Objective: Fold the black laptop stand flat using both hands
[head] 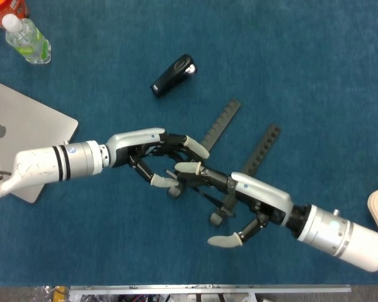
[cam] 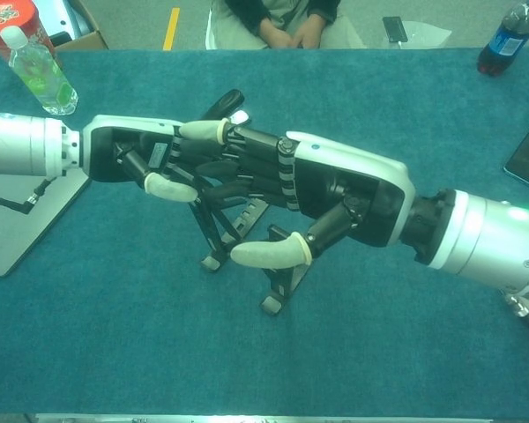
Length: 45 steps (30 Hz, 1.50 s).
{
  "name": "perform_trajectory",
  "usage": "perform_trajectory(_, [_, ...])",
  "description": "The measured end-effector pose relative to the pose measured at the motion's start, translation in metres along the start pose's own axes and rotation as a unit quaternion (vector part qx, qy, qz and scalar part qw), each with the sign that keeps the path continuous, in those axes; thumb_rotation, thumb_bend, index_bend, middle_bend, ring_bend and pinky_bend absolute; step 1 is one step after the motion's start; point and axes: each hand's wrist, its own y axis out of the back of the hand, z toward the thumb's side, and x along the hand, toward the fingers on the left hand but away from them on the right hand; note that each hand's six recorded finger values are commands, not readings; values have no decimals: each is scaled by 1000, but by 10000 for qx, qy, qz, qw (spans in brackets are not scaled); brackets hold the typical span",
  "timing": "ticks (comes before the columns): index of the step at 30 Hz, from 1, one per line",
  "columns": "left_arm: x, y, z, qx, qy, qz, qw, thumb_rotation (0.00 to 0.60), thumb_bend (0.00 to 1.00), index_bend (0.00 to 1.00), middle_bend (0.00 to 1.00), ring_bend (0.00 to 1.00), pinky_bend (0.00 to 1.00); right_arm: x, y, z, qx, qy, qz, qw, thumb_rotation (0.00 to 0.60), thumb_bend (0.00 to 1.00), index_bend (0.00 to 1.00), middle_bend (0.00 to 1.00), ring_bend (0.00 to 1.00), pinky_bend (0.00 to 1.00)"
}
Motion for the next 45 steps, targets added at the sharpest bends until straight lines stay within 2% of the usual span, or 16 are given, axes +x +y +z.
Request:
perform_trajectory(14, [4, 4, -17, -97, 238, 3, 9997, 600, 293, 219, 238, 142, 199, -1, 1, 2, -25, 68, 7, 10000, 600, 185, 0, 6, 0, 79])
perform_trajectory(28, [-8, 0, -35, -218, 453, -26, 9987, 600, 293, 218, 237, 142, 199, 1, 5, 3, -21, 115, -53, 9999, 600, 186, 0, 6, 0, 78])
perform_trajectory(45, [-5, -2, -35, -123, 464, -41, 9988, 600, 293, 218, 238, 142, 199, 39, 16, -16, 147, -364, -155, 9991, 600, 185, 0, 6, 0, 79])
